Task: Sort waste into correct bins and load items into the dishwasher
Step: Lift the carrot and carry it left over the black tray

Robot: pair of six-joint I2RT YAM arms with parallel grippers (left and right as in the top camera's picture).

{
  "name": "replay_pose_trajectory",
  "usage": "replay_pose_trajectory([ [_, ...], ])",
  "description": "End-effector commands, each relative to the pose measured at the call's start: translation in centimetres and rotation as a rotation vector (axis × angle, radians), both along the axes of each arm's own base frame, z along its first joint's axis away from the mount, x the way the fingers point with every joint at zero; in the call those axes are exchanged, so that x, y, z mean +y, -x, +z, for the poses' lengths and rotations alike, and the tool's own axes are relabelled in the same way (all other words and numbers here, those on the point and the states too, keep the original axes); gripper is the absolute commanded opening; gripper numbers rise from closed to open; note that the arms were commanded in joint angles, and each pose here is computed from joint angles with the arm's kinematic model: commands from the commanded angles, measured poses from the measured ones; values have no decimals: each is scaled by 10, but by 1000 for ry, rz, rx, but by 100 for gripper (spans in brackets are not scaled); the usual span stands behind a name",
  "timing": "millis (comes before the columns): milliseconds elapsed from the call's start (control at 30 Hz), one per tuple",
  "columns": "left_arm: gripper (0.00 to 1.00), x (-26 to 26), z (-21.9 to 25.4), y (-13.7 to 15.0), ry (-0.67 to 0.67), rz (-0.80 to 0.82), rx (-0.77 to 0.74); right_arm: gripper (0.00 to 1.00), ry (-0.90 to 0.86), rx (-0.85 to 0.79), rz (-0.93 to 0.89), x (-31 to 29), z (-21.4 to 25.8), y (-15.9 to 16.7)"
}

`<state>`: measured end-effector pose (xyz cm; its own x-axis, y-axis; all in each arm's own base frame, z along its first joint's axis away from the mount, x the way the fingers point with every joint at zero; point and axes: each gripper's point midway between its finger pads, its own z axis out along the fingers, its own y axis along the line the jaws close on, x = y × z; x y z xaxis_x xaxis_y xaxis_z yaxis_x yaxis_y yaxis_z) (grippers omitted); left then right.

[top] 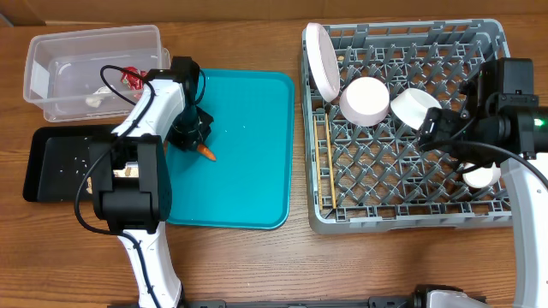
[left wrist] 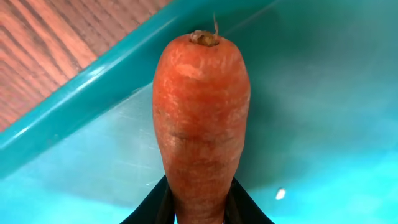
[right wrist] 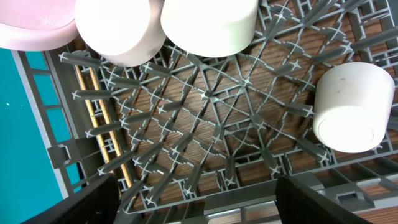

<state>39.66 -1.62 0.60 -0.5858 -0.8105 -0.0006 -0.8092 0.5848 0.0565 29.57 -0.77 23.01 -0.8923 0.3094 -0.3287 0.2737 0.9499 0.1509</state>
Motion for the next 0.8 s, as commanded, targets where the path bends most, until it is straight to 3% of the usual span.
replay_pose_trajectory([
  [0,21,11,-2,13,-9,-32,47,83,-5,-2,-1,0,-1,0],
  [300,20,29,49,13,-47,-83,-41,83,-5,-2,-1,0,-1,0],
  [567,24,85,110,29,-178,15,-123,83,-5,-2,-1,0,-1,0],
  [767,25,132,111,48,-199,127,-87,83,-5,-2,-1,0,-1,0],
])
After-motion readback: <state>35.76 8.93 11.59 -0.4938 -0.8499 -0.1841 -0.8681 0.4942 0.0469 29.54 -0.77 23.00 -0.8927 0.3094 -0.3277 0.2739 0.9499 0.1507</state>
